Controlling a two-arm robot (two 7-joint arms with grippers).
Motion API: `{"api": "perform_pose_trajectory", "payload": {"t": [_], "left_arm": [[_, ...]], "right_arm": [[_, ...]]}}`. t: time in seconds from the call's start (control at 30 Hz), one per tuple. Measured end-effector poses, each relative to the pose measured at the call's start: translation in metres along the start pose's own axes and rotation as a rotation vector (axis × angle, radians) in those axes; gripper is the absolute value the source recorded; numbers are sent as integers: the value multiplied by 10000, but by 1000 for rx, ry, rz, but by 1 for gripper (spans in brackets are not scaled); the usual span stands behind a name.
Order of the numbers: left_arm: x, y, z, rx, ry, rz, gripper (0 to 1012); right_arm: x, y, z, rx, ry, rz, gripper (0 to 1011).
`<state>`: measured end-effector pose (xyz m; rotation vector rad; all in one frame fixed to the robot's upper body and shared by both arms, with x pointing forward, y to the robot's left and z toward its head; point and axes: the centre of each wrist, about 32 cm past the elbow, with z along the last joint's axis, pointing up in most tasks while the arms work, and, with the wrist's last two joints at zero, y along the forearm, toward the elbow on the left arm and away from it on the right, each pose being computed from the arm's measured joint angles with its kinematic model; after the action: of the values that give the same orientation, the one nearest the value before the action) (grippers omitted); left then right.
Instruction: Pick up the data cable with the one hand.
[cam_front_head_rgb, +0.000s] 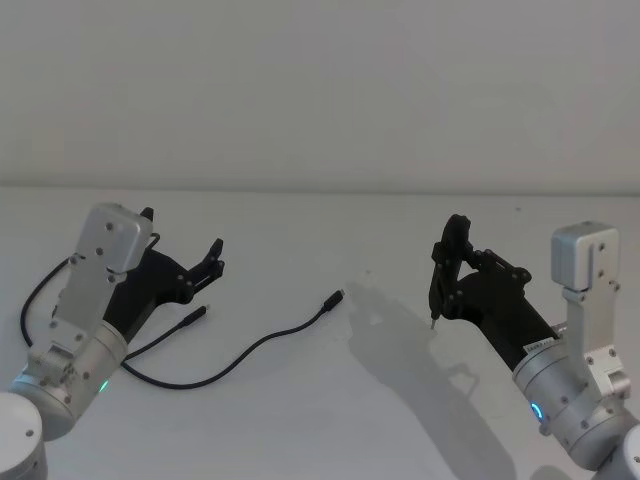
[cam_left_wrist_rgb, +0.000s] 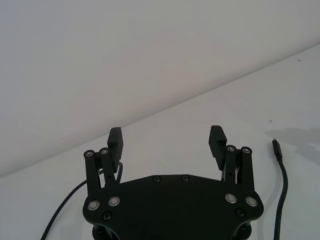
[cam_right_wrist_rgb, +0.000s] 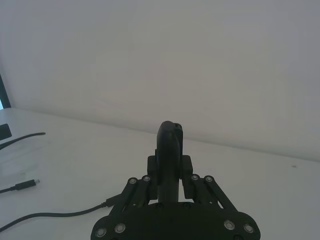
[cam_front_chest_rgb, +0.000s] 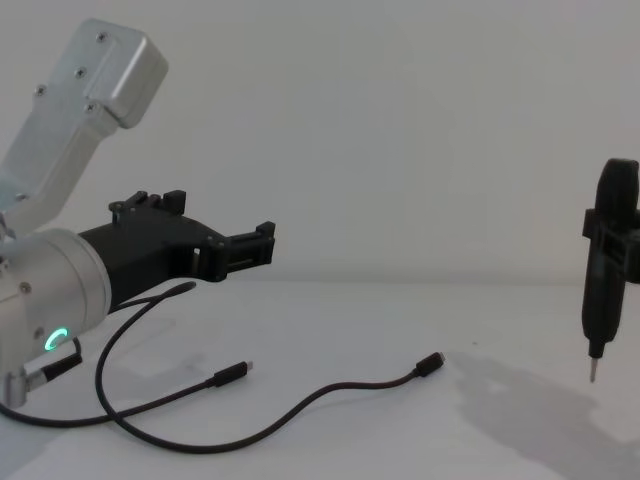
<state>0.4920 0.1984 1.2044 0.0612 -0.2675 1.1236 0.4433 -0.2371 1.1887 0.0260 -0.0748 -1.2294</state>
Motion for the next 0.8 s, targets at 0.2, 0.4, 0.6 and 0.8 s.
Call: {"api": "perform_pose_trajectory", "payload": {"t": [0.2, 0.4, 0.6, 0.8], "left_arm": [[0, 0, 0, 0, 0, 0, 1000], [0, 0, 0, 0, 0, 0, 1001], [0, -1, 1, 0, 0, -1, 1001], [10, -12, 14, -4, 3, -13, 1001]], "right_arm": [[0, 0, 0, 0, 0, 0, 274], [0, 0, 0, 0, 0, 0, 275], [0, 0, 0, 0, 0, 0, 275], [3, 19, 10, 6, 3, 3, 274]]}}
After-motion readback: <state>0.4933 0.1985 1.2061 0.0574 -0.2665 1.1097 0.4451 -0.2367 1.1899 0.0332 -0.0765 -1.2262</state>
